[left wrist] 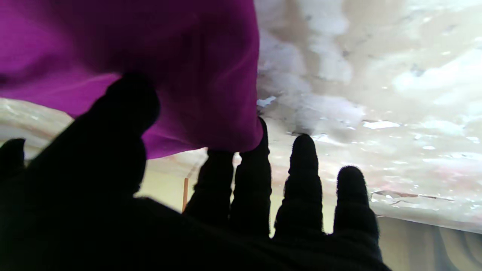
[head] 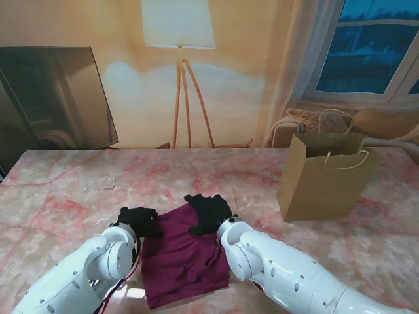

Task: Fold the socks and the shorts into the kraft paper bag

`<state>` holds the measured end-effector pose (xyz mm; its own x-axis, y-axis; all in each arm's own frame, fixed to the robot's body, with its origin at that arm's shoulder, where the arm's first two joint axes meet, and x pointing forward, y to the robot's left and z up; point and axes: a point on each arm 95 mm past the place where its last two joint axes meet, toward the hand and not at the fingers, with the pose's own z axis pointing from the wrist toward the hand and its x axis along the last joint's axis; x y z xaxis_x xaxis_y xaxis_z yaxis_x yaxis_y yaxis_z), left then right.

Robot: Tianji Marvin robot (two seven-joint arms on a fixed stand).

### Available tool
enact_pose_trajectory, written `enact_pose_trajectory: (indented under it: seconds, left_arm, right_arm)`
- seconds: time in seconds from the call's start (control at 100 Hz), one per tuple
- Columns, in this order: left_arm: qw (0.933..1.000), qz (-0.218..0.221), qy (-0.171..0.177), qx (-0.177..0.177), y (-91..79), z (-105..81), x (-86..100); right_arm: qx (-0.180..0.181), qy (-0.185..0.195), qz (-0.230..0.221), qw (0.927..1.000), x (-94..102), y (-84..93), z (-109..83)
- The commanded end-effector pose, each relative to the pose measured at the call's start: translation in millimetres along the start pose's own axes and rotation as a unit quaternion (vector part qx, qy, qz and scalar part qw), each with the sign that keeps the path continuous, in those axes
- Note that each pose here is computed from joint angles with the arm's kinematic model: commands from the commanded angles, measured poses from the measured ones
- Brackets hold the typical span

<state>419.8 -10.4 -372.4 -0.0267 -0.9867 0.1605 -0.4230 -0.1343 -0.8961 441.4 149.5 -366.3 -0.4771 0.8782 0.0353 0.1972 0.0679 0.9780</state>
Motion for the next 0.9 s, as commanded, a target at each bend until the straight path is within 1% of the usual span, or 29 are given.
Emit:
enact_pose_trajectory:
  seconds: [0.0,0.13,0.33,0.38,0.49,0.69,0.89]
  left_arm:
    - [0.9996,0.001,-0.008,-0.027,32.7,-1.4,-6.1]
    - [0.9999,-0.006,0.002,-0.008,34.1,-2.4,-3.9]
    - [0.9987,-0.017,0.041,0.025,30.7,-9.0,1.5]
    - [0.998,-0.021,0.052,0.029,30.1,-10.2,2.4]
    - [0.9961,-0.027,0.07,0.045,30.6,-11.4,2.8]
    - [0.9922,-0.05,0.075,0.086,32.0,-10.9,1.1]
    - [0.9874,-0.062,0.084,0.119,27.1,-9.6,0.6]
  right_arm:
    - [0.007,0.006,0.007,0.9999,9.8,0.7,2.1]
    - [0.009,0.009,0.001,0.9999,15.1,1.0,6.2]
    - [0.029,0.01,-0.008,0.9995,16.5,-2.2,12.4]
    - [0.026,0.009,-0.005,0.9996,16.4,-4.9,14.3]
    - [0.005,0.015,-0.002,0.9999,15.5,-9.5,19.3]
    - [0.021,0.012,0.015,0.9996,12.0,-15.7,22.3]
    - [0.019,0.016,0.012,0.9996,6.6,-15.4,22.1]
